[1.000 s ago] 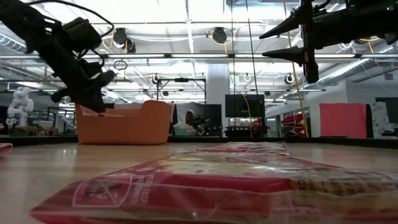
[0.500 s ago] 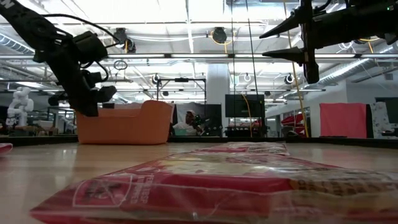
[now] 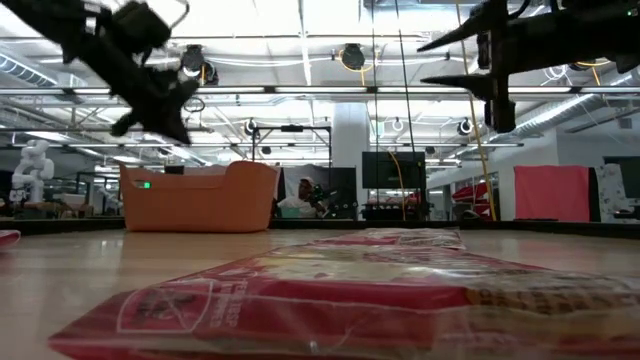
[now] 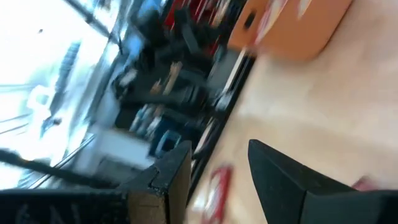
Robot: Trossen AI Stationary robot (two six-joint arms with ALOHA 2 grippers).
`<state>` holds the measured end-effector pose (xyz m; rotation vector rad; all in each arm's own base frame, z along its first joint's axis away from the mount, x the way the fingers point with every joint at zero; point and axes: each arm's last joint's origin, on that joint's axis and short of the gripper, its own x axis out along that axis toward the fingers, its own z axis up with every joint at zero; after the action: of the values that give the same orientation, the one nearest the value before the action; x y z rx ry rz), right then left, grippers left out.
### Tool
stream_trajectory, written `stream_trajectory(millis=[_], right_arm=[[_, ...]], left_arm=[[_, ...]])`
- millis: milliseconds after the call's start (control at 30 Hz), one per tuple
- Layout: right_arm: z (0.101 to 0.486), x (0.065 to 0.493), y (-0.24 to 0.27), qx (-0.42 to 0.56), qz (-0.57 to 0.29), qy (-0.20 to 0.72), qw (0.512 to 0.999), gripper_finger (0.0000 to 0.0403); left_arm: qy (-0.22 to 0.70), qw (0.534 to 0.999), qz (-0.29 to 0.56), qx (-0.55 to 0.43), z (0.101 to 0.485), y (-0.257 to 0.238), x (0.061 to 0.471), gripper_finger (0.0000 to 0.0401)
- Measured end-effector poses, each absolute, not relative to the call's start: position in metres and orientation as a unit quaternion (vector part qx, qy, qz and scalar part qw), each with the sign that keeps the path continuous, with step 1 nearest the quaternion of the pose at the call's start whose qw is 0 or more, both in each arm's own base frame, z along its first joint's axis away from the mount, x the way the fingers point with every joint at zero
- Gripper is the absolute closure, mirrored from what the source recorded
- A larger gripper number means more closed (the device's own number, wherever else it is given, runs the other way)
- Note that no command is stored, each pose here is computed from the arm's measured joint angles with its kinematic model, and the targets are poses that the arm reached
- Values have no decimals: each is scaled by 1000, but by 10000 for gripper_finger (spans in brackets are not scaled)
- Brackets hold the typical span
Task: Sort popcorn bags into baskets
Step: Stack the red popcorn bag on top of the red popcorn bag in the orange bin
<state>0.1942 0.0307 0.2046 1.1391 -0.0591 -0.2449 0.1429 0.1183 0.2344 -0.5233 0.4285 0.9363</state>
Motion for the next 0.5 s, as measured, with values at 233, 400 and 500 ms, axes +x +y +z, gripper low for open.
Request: stream_trajectory(millis=[233,400,500], right_arm=[[214,200,42,565,-100,32,819,248],[245,210,48,530,-149,147,822,248],[262,213,48,496,-186,202,824,248]], left_arm=[[211,902,317,-205,281,108,153,382],[249,905,238,-250,286,96,153,382],[272,901,206,-267,283,89,155,382]])
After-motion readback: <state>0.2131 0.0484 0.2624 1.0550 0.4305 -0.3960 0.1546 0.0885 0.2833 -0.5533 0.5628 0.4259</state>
